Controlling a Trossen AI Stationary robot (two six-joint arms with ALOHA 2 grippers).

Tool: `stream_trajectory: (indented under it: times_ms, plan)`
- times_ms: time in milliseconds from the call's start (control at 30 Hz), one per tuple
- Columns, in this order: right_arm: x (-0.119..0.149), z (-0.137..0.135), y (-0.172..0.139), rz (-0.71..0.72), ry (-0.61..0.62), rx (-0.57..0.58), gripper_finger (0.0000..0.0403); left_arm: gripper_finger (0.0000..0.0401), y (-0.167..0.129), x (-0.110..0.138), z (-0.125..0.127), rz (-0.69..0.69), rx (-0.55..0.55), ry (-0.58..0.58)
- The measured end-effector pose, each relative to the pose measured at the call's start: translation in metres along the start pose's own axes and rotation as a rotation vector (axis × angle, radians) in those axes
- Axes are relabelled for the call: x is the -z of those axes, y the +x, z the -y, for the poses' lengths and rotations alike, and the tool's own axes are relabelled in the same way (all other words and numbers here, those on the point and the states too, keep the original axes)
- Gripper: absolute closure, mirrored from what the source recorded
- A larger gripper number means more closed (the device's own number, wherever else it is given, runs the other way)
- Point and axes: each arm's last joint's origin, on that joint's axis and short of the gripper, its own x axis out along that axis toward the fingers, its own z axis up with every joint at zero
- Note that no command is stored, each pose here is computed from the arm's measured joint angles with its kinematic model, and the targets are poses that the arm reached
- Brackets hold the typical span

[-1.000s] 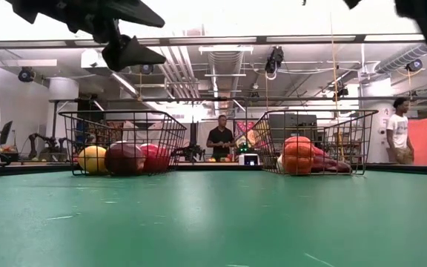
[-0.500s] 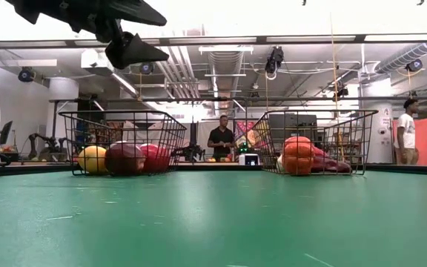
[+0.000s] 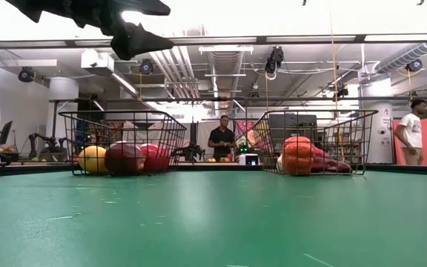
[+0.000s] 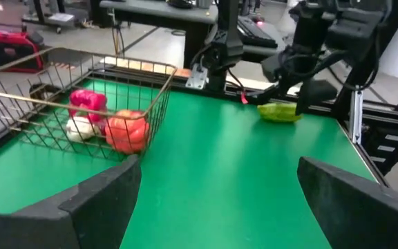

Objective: Sort produce into baskets
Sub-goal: Put the cucumber into the gold wire basket

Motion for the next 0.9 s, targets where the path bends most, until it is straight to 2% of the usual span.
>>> stream_trajectory:
  times_ms: [200,367,900]
  plan:
    - [-0.005,0.001,0.023,0.032,-0.016,0.078,0.0051,0.0031,0.0,0.0,0.0,0.002,-0.007,0.009]
    - [-0.006,-0.005,0.041,0.012,-0.044,0.052,0.0068,0.0031,0.0,0.0,0.0,0.002,-0.008,0.009]
    - [-0.006,-0.011,0.047,-0.001,-0.039,0.026,0.0215,0.0031,0.0,0.0,0.0,0.003,-0.016,0.005]
